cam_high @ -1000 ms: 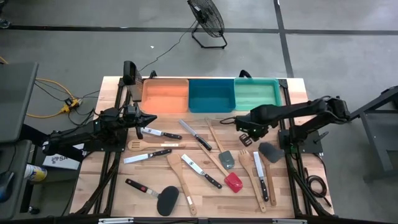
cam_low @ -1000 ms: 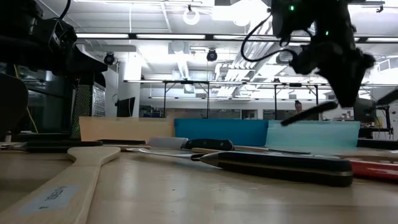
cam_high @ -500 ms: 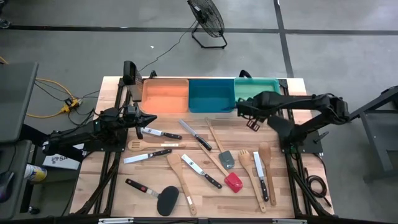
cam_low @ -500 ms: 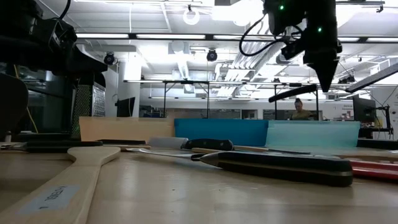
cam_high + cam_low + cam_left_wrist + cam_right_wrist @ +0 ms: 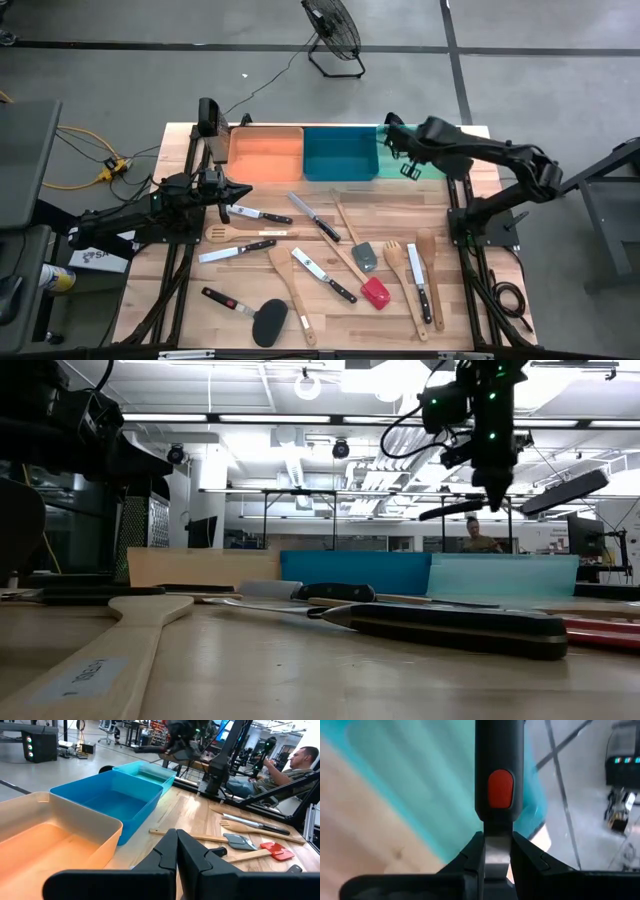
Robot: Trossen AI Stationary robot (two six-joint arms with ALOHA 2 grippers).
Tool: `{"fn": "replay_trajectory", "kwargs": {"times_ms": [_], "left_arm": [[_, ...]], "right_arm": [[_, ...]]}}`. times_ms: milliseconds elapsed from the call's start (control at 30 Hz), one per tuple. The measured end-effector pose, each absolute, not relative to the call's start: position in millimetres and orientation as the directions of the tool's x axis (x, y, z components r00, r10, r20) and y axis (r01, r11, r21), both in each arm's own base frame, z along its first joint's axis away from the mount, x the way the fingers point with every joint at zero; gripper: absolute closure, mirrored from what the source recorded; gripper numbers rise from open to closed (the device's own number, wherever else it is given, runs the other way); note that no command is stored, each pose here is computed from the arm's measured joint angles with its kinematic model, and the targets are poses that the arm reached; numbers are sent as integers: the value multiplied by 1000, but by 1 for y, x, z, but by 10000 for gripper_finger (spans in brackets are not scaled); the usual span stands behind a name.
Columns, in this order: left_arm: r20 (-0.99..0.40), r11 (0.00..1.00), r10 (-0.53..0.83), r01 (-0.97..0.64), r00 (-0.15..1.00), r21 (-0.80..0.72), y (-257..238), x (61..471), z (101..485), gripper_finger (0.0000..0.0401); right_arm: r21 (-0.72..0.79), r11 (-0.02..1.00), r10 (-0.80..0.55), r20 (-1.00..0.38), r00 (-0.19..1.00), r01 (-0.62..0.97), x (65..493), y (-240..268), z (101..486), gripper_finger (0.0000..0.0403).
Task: Pick & Place Kitchen Items
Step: Put the black right spatula into the green bin
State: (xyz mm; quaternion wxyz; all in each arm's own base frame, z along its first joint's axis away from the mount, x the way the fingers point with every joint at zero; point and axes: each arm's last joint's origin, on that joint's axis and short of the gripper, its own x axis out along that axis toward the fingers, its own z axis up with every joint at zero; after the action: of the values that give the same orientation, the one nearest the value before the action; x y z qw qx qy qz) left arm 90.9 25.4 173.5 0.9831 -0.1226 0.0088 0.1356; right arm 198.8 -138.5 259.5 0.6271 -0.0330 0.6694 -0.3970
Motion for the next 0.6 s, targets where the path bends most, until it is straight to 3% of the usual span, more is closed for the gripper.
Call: {"fn": "replay_trajectory", "kwargs": {"times_ms": [267, 600], "left_arm": [[-51, 933, 264, -269, 963, -239, 25, 91, 173, 401], [-51, 933, 265, -269, 963, -239, 25, 91, 173, 401]], "right_arm": [[-571, 753, -520, -821, -236, 327, 190, -182, 247, 347], [-490, 769, -404, -870, -281, 412, 191, -211, 212, 347]]}}
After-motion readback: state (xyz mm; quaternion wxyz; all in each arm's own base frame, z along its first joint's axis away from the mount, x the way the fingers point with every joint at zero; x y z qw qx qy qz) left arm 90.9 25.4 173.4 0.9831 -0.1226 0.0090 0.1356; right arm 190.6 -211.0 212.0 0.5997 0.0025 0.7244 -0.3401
